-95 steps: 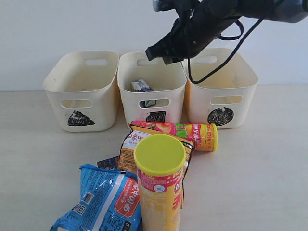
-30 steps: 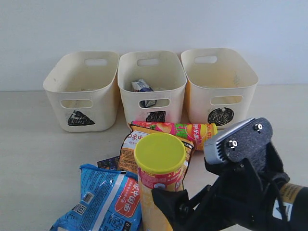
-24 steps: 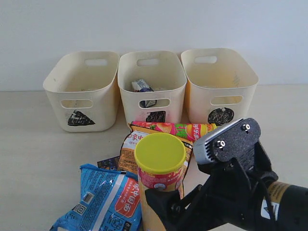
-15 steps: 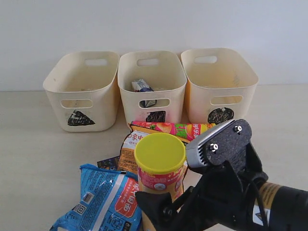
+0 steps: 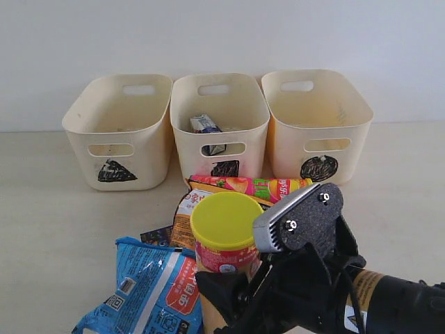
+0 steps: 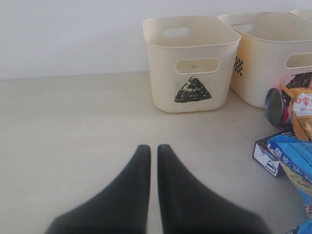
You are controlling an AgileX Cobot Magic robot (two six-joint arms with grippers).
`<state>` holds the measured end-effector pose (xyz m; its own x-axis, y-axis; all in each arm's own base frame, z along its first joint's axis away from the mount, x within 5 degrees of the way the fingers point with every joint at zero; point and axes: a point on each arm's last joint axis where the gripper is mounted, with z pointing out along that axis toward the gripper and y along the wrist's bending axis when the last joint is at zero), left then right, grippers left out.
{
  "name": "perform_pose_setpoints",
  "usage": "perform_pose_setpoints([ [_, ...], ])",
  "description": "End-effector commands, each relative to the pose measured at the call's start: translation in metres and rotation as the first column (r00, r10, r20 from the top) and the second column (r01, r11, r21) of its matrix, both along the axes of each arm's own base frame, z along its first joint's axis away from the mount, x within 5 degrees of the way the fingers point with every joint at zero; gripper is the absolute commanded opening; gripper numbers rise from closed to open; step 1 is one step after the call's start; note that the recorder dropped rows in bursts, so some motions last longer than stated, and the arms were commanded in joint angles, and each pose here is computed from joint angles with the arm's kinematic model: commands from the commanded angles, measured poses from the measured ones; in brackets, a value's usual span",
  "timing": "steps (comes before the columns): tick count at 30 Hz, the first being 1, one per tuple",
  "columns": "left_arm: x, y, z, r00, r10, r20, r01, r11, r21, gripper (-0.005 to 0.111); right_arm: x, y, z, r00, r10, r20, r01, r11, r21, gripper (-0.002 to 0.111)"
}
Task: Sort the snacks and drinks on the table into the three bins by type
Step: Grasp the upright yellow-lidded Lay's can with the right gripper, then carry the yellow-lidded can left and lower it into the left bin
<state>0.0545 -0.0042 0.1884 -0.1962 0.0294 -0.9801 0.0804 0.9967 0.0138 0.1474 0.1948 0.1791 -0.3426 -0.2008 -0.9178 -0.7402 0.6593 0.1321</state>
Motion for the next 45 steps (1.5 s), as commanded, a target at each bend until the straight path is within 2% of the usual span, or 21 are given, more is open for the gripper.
perform_pose_setpoints([
  [1, 0.0, 0.0, -0.001, 1.0, 0.0, 0.002, 0.0, 1.0, -0.007, 0.004, 0.001, 0.003, 0.004, 0.999, 0.01, 0.036, -0.011, 1.0, 0.027, 0.002],
  [6, 0.0, 0.0, -0.001, 1.0, 0.0, 0.002, 0.0, 1.0, -0.007, 0.004, 0.001, 0.002, 0.018, 0.994, 0.007, 0.106, -0.017, 0.995, 0.093, 0.001],
  [12, 0.0, 0.0, -0.001, 1.0, 0.0, 0.002, 0.0, 1.0, -0.007, 0.004, -0.005, -0.01, 0.054, 0.951, 0.004, 0.309, -0.042, 0.992, 0.119, 0.001],
  [15, 0.0, 0.0, -0.001, 1.0, 0.0, 0.002, 0.0, 1.0, -0.007, 0.004, -0.009, -0.017, 0.077, 0.917, -0.039, 0.398, -0.042, 0.981, 0.192, 0.001],
  [20, 0.0, 0.0, -0.001, 1.0, 0.0, 0.002, 0.0, 1.0, -0.007, 0.004, -0.003, -0.015, 0.119, 0.895, -0.132, 0.425, -0.018, 0.943, 0.332, 0.001],
  [26, 0.0, 0.0, -0.001, 1.0, 0.0, 0.002, 0.0, 1.0, -0.007, 0.004, 0.016, 0.011, 0.162, 0.853, -0.151, 0.499, -0.034, 0.939, 0.341, 0.001],
  [31, 0.0, 0.0, -0.001, 1.0, 0.0, 0.002, 0.0, 1.0, -0.007, 0.004, 0.043, 0.042, 0.186, 0.786, -0.178, 0.592, -0.011, 0.953, 0.302, 0.001],
  [35, 0.0, 0.0, -0.001, 1.0, 0.0, 0.002, 0.0, 1.0, -0.007, 0.004, 0.067, 0.07, 0.188, 0.798, -0.207, 0.566, 0.013, 0.945, 0.327, 0.001],
  [38, 0.0, 0.0, -0.001, 1.0, 0.0, 0.002, 0.0, 1.0, -0.007, 0.004, 0.086, 0.09, 0.187, 0.79, -0.203, 0.579, 0.023, 0.953, 0.303, 0.001],
  [43, 0.0, 0.0, -0.001, 1.0, 0.0, 0.002, 0.0, 1.0, -0.007, 0.004, 0.132, 0.11, 0.182, 0.823, -0.196, 0.532, 0.069, 0.966, 0.249, 0.001],
  [45, 0.0, 0.0, -0.001, 1.0, 0.0, 0.002, 0.0, 1.0, -0.007, 0.004, 0.151, 0.116, 0.181, 0.84, -0.214, 0.499, 0.088, 0.96, 0.265, 0.001],
])
